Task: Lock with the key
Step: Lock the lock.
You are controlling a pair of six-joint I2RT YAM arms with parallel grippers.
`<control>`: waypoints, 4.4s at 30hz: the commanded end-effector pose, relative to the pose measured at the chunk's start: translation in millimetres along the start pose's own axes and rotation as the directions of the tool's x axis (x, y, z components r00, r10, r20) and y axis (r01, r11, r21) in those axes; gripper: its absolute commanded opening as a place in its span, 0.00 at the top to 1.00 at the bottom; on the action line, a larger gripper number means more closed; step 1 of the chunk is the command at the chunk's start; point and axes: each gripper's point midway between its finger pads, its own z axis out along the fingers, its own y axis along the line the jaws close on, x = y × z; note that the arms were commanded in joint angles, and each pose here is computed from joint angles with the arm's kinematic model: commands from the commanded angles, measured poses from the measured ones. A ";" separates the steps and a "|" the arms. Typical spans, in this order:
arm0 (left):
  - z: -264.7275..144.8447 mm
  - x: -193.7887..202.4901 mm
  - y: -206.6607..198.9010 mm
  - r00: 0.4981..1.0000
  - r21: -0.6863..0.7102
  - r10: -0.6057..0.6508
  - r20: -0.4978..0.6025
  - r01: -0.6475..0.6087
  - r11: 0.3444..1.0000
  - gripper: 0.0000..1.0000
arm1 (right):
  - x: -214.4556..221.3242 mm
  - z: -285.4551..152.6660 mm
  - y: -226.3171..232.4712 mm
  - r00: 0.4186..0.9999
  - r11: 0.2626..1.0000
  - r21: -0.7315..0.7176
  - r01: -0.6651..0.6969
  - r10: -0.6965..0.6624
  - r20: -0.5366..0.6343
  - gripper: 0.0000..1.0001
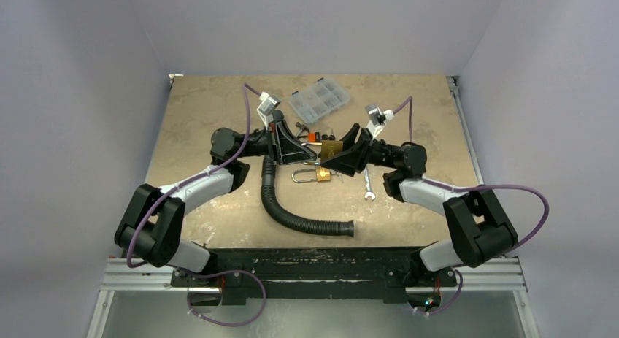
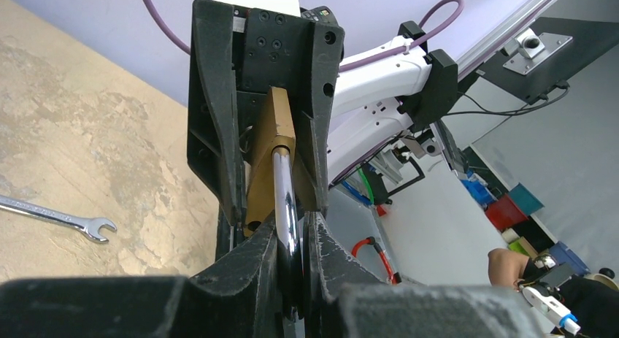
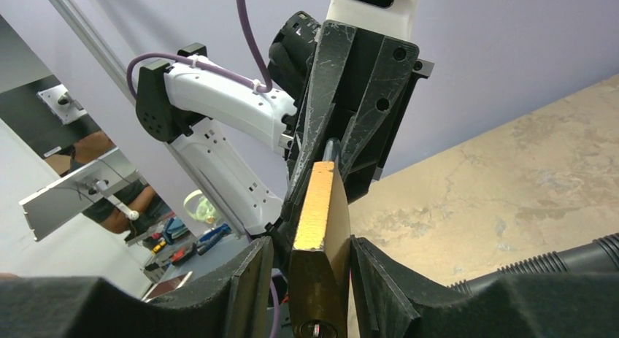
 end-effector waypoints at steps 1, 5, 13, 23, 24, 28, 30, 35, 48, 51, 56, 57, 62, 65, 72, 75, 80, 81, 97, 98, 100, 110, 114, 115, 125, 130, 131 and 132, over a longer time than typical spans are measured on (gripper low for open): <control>3.2 -18.8 -12.2 0.992 0.029 0.098 0.085 -0.101 0.995 1.00 | -14.8 10.0 13.5 0.995 0.994 -0.049 0.098 -0.096 0.040 0.52; 3.0 -16.9 -10.0 0.992 0.023 0.093 0.083 -0.095 0.995 1.00 | -15.8 11.6 14.1 0.994 0.994 -0.054 0.100 -0.098 0.040 0.57; 2.9 -10.8 -1.0 0.994 -0.002 0.092 0.060 -0.092 0.996 1.00 | -14.6 11.8 15.9 0.995 0.993 -0.060 0.098 -0.097 0.027 0.82; -2.1 -6.5 33.5 0.966 -0.158 0.207 -0.154 -0.231 0.960 1.00 | -15.4 2.5 23.5 0.995 0.995 -0.055 0.088 -0.090 -0.030 1.00; -4.2 -6.5 40.8 0.954 -0.191 0.225 -0.197 -0.262 0.946 0.92 | -15.4 1.9 24.3 0.996 0.995 -0.055 0.083 -0.085 -0.033 1.00; -5.2 -18.4 35.8 0.913 -0.192 0.321 -0.251 -0.372 0.908 0.57 | -21.0 2.0 30.0 0.995 0.994 -0.059 0.093 -0.094 -0.020 1.00; -4.7 -22.6 27.0 0.906 -0.175 0.338 -0.254 -0.387 0.905 0.54 | -25.2 1.7 31.4 0.994 0.992 -0.057 0.109 -0.110 -0.010 1.00; -8.4 -22.3 16.7 0.893 -0.152 0.358 -0.271 -0.407 0.901 0.48 | -34.0 -0.1 37.0 0.990 0.988 -0.071 0.139 -0.140 -0.006 1.00; -8.8 -16.6 4.2 0.906 -0.118 0.340 -0.253 -0.378 0.918 0.50 | -39.3 -0.8 36.4 0.990 0.988 -0.055 0.141 -0.139 0.032 1.00; -6.9 -17.8 2.4 0.913 -0.109 0.331 -0.239 -0.364 0.925 0.66 | -37.0 -1.3 34.7 0.991 0.990 -0.053 0.132 -0.131 0.028 1.00; -2.1 -13.2 0.8 0.922 -0.089 0.309 -0.234 -0.336 0.938 0.95 | -34.5 -1.5 32.0 0.992 0.991 -0.047 0.125 -0.124 0.025 1.00; -0.6 -11.9 0.4 0.923 -0.084 0.305 -0.236 -0.332 0.940 1.00 | -34.1 -1.4 31.2 0.992 0.991 -0.045 0.124 -0.123 0.024 1.00; 7.6 -7.6 0.6 0.933 -0.073 0.281 -0.226 -0.303 0.950 1.00 | -26.3 3.8 29.7 0.994 0.993 -0.044 0.108 -0.108 0.006 1.00; 15.2 -3.6 -0.6 0.936 -0.056 0.271 -0.226 -0.290 0.956 1.00 | -20.8 8.2 27.7 0.995 0.994 -0.045 0.103 -0.103 -0.011 1.00; 30.1 5.0 -4.0 0.933 -0.025 0.259 -0.249 -0.274 0.961 1.00 | -12.5 13.0 18.7 0.997 0.997 -0.027 0.070 -0.071 -0.029 1.00; 33.8 12.1 -2.3 0.932 -0.022 0.250 -0.262 -0.264 0.964 1.00 | -14.2 14.3 19.0 0.997 0.997 -0.028 0.075 -0.075 -0.027 1.00; 40.2 25.2 5.0 0.929 -0.027 0.238 -0.282 -0.255 0.966 1.00 | -17.3 21.6 24.6 0.997 0.996 -0.055 0.067 -0.069 -0.029 1.00; 40.6 25.2 6.9 0.929 -0.033 0.237 -0.283 -0.256 0.966 1.00 | -16.2 23.2 25.8 0.997 0.996 -0.062 0.063 -0.065 -0.033 1.00; 49.0 33.7 12.5 0.929 -0.033 0.226 -0.294 -0.246 0.969 1.00 | -5.9 39.7 28.8 0.998 0.996 -0.088 0.026 -0.032 -0.060 1.00; 49.4 35.3 12.4 0.929 -0.030 0.224 -0.296 -0.243 0.969 1.00 | -7.0 40.6 29.8 0.998 0.995 -0.093 0.028 -0.033 -0.058 1.00; 50.1 38.1 12.5 0.929 -0.026 0.220 -0.298 -0.239 0.971 1.00 | -9.0 43.0 31.5 0.998 0.995 -0.101 0.028 -0.034 -0.056 1.00; 47.3 57.2 24.6 0.934 -0.046 0.172 -0.313 -0.195 0.980 1.00 | -16.5 48.0 43.1 0.996 0.987 -0.146 0.061 -0.070 -0.058 1.00; 47.5 58.9 29.0 0.940 -0.063 0.156 -0.302 -0.183 0.981 1.00 | -21.3 49.1 47.9 0.996 0.985 -0.156 0.067 -0.075 -0.049 1.00; 48.5 57.7 29.9 0.943 -0.070 0.154 -0.294 -0.182 0.981 1.00 | -22.8 49.5 48.5 0.996 0.985 -0.157 0.065 -0.073 -0.042 1.00; 53.4 58.1 39.7 0.965 -0.107 0.106 -0.240 -0.135 0.985 1.00 | -29.0 62.0 40.2 0.999 0.990 -0.139 0.028 -0.031 -0.023 1.00; 53.8 69.4 41.7 0.960 -0.109 0.096 -0.264 -0.128 0.986 1.00 | -24.9 66.2 40.6 0.999 0.989 -0.148 0.023 -0.029 -0.041 1.00; 53.6 70.8 41.9 0.959 -0.107 0.095 -0.267 -0.128 0.986 1.00 | -24.9 66.5 41.2 0.999 0.988 -0.151 0.024 -0.031 -0.042 1.00; 53.2 70.8 41.5 0.959 -0.107 0.094 -0.269 -0.126 0.986 1.00 | -24.5 66.4 42.4 0.998 0.988 -0.155 0.026 -0.033 -0.045 1.00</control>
